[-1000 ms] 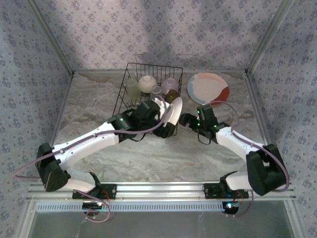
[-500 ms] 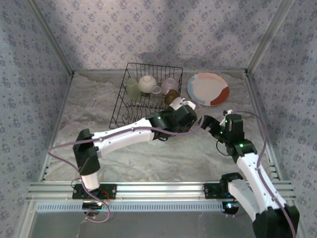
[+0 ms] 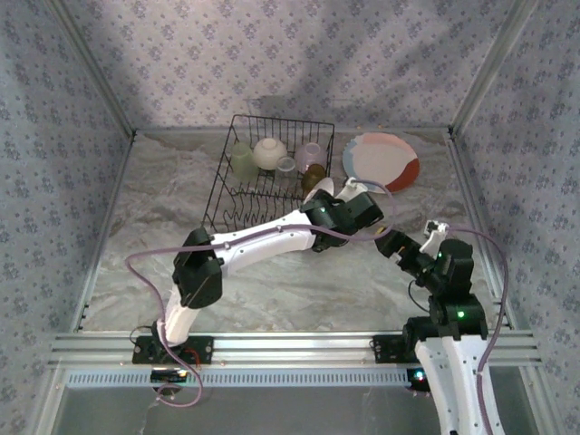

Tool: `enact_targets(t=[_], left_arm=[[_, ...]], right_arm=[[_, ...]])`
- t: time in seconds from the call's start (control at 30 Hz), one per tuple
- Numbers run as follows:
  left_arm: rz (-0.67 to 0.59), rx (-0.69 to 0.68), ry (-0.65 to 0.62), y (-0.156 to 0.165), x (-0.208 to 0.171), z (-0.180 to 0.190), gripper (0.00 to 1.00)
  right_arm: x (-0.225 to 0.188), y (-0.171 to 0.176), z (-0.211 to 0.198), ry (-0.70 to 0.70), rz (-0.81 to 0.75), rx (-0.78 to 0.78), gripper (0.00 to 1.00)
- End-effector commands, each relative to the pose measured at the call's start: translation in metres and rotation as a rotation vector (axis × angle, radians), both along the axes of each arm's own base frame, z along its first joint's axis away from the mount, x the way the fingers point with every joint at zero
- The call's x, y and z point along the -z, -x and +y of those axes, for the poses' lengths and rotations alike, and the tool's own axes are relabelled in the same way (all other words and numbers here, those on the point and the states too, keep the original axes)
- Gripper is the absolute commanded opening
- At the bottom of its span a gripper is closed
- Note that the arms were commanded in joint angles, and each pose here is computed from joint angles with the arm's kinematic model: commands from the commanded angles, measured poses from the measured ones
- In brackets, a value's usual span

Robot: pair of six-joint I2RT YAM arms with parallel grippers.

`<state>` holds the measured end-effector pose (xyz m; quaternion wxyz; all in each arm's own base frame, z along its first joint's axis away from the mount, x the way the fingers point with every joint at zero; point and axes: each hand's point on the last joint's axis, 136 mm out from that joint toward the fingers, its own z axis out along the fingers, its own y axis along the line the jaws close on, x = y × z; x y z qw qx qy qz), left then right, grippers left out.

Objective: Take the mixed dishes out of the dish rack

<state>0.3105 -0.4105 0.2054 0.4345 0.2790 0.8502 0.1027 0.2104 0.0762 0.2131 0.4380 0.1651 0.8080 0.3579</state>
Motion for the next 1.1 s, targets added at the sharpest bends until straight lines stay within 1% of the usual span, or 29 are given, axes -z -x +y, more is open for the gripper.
enact_targets(t=[0.0,0.23,0.37,0.53,0.8,0.9,0.97,1.07], left_arm=[[-0.033,-0.064,-0.028,-0.016,-0.009,0.011,0.58],[-0.055,-0.093,-0.071,-0.026,-0.004,0.013,0.5],[-0.056,-0.114,-0.099,-0.031,0.0,0.015,0.43],[-0.048,-0.128,-0.104,-0.035,0.006,0.016,0.37],[-0.049,-0.15,-0.13,-0.04,0.01,0.018,0.22],[-0.06,-0.162,-0.15,-0.042,0.01,0.02,0.16],[-0.065,-0.171,-0.16,-0.043,0.011,0.021,0.09],[-0.082,-0.19,-0.171,-0.044,0.009,0.024,0.04]], right_arm=[[-0.008,0.012,0.012,-0.046,-0.032,-0.068,1.0],[-0.026,0.018,0.021,-0.096,-0.108,-0.122,1.0],[-0.027,0.015,0.026,-0.141,-0.123,-0.144,1.0],[-0.027,0.014,0.027,-0.153,-0.129,-0.149,1.0],[-0.027,0.012,0.027,-0.155,-0.128,-0.15,1.0],[-0.028,0.011,0.027,-0.157,-0.131,-0.149,1.0],[-0.027,0.01,0.027,-0.159,-0.128,-0.147,1.0],[-0.025,0.01,0.027,-0.164,-0.126,-0.149,1.0]])
